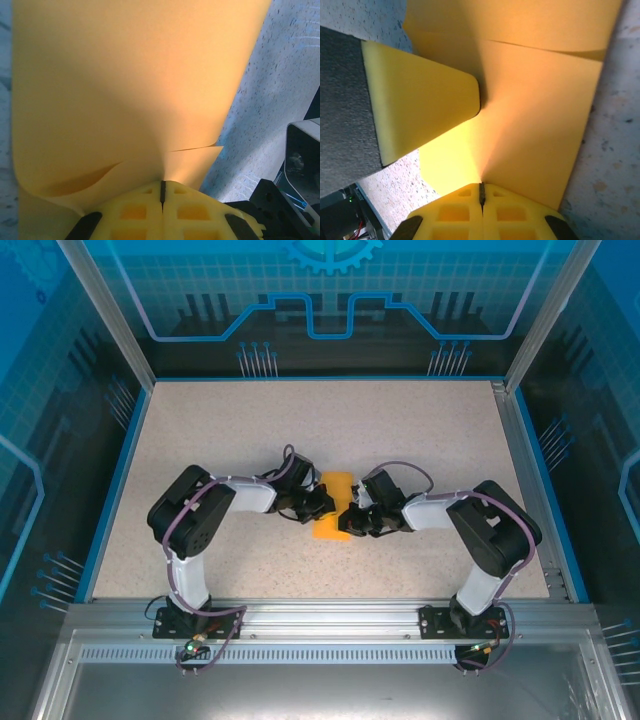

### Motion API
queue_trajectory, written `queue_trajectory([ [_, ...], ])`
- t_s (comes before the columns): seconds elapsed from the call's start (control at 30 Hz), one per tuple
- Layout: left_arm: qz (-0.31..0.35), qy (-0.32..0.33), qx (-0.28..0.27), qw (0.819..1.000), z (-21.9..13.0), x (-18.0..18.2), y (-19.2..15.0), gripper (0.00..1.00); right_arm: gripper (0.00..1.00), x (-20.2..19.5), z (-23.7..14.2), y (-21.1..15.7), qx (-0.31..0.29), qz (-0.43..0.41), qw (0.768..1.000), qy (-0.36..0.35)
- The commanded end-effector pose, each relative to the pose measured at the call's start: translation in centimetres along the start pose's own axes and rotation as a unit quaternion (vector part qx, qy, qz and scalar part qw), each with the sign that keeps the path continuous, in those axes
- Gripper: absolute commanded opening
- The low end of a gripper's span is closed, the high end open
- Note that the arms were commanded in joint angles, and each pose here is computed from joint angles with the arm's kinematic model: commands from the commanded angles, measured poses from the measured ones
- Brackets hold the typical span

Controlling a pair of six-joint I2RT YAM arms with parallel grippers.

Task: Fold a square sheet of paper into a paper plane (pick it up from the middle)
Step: Fold the triangle a second time at the center of the table.

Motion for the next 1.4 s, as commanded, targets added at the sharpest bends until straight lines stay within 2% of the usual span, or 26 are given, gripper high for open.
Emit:
queue_trajectory([
  [0.0, -0.018, 0.044, -0.052, 0.997, -0.7, 1.8, 2.5, 0.00, 0.01, -3.5, -0.1, -3.4, 0.061, 0.046, 0.994, -0.083],
  [0.53, -0.013, 0.047, -0.077, 0.996, -2.0, 1.9, 4.5, 0.00, 0.01, -3.2, -0.2, -3.2, 0.060, 0.045, 0.995, -0.070],
  [0.77, 0.007, 0.029, -0.084, 0.996, -3.0, 0.8, 4.9, 0.00, 0.01, -2.9, -0.2, -3.0, 0.060, 0.042, 0.996, -0.059],
  [0.93, 0.035, -0.010, -0.087, 0.996, -5.1, -1.6, 4.1, 0.11, 0.02, -2.8, 0.0, -2.9, 0.059, 0.044, 0.996, -0.052],
  [1.1, 0.038, -0.040, -0.081, 0.995, -6.5, -2.5, 2.3, 0.15, 0.02, -2.7, 0.0, -2.8, 0.058, 0.044, 0.996, -0.049],
  [1.23, 0.043, -0.038, -0.065, 0.996, -5.7, -2.4, 0.4, 0.16, 0.02, -2.8, 0.0, -2.8, 0.059, 0.045, 0.996, -0.052],
  [1.37, 0.040, -0.029, -0.035, 0.998, -3.2, -1.8, -1.0, 0.13, 0.02, -2.9, 0.0, -2.9, 0.060, 0.045, 0.996, -0.054],
])
Point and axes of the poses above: each hand's point on the last joint's axis, 136 mm out from that joint toward the fingers, its own z axis out along the fingers, its own x axis along the line the jaws close on, y = z × x, the point moved 8 cm from there along -z, back along the fingers, and after that the axes turned 13 degrees about -z, right-handed, at the moved point
